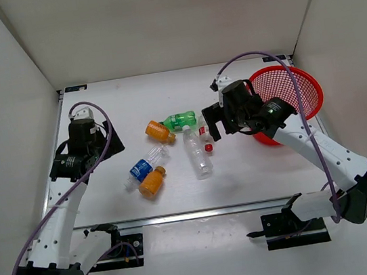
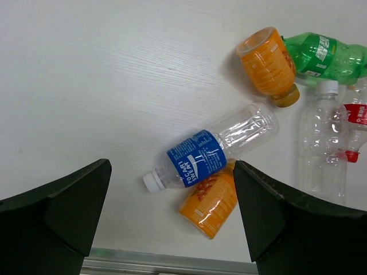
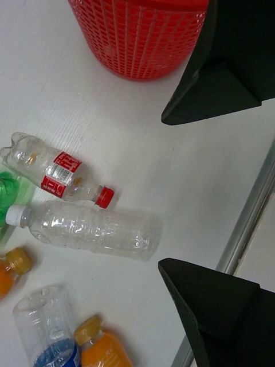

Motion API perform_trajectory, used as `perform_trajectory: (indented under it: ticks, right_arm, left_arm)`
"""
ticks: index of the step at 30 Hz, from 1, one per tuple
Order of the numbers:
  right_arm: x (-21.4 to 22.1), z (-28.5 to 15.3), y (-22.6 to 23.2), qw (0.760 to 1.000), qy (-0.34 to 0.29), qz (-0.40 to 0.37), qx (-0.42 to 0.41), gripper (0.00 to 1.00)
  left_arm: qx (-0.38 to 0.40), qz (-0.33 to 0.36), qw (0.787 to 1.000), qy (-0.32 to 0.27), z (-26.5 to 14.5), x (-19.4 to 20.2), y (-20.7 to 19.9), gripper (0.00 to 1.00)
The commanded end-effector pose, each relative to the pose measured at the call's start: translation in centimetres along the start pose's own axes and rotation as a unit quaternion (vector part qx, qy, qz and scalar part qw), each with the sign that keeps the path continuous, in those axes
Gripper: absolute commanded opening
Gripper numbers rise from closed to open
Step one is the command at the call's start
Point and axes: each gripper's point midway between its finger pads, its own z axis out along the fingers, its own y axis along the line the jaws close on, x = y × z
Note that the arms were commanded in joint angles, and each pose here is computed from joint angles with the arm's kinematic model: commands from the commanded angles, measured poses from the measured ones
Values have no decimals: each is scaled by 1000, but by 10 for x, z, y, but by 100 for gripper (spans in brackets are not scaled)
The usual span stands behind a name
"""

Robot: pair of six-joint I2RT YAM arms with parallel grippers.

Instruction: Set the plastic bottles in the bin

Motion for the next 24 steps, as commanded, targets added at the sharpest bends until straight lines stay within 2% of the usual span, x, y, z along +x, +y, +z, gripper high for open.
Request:
perform_trajectory:
  ticks: [1,6,9,14,16,20,24]
  right_arm:
    - [-13,4,10,999,-22,-30,-9,99]
    - [-16,31,32,996,-26,-88,7,99]
    - [-23,51,38,998,-19,-65,-16,99]
    - [-32,91,19,999,-23,-25,24,99]
    - [-24,114,10,999,-8,-3,37,99]
    - [-13,150,-15,996,23,60,67,92]
    - [-14,176,-18,994,6,88,57,80]
  left_arm:
    - [-10,-9,1000,-14,-11,-2,8,98]
    - [63,-10,998,-11,-13,17,-15,99]
    - [92,-7,996,0,-13,37,-25,99]
    - [130,-3,991,30,-14,68,-37,99]
    - [126,3,991,35,-13,79,-34,98]
    - [113,20,992,49,-14,90,-27,99]
    - [99,27,994,44,-11,88,-20,98]
